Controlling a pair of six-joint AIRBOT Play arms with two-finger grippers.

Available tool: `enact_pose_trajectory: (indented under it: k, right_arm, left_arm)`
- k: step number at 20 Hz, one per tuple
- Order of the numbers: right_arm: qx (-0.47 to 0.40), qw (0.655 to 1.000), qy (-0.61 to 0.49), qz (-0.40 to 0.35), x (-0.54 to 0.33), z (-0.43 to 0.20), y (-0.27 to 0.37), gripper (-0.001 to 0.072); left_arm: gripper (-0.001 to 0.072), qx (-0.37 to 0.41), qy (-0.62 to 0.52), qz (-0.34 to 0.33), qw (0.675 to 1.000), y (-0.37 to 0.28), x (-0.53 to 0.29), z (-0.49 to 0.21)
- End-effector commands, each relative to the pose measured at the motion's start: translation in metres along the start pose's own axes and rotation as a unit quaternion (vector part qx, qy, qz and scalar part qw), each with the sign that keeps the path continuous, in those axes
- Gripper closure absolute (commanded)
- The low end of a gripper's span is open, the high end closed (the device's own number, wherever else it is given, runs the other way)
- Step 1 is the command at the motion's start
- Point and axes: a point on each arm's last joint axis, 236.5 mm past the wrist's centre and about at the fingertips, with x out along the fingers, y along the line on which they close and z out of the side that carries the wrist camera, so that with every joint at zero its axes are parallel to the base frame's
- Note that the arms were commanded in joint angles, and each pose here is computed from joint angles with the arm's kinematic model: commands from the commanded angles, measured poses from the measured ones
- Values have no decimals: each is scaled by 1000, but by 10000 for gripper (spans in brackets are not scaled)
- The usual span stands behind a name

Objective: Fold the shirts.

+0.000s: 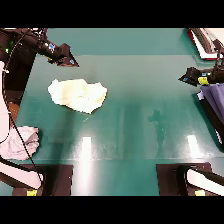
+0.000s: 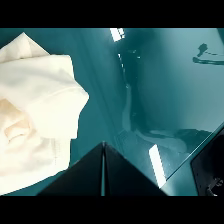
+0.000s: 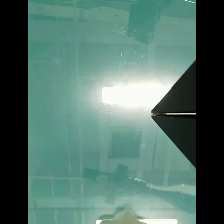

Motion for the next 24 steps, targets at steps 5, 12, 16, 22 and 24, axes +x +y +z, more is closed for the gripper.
enact_pose_trajectory:
  k: [5, 12, 16, 22, 24]
  right_arm:
    - [0, 1000, -1, 0, 0, 0, 0, 685]
    - [0, 1000, -1, 0, 0, 0, 0, 685]
    - [0, 1000, -1, 0, 0, 0, 0, 685]
    - [0, 1000, -1, 0, 0, 1, 0, 685]
    - [0, 1000, -11, -2, 0, 5, -1, 686]
  left_arm:
    - [671, 0, 0, 0, 1000, 0, 0, 0]
    - [671, 0, 0, 0, 1000, 0, 0, 0]
    - [670, -4, -39, 3, 999, 2, -1, 18]
    - [120, -3, -29, 74, 997, 35, -3, 14]
    - [114, -13, -10, 153, 988, 73, -12, 3]
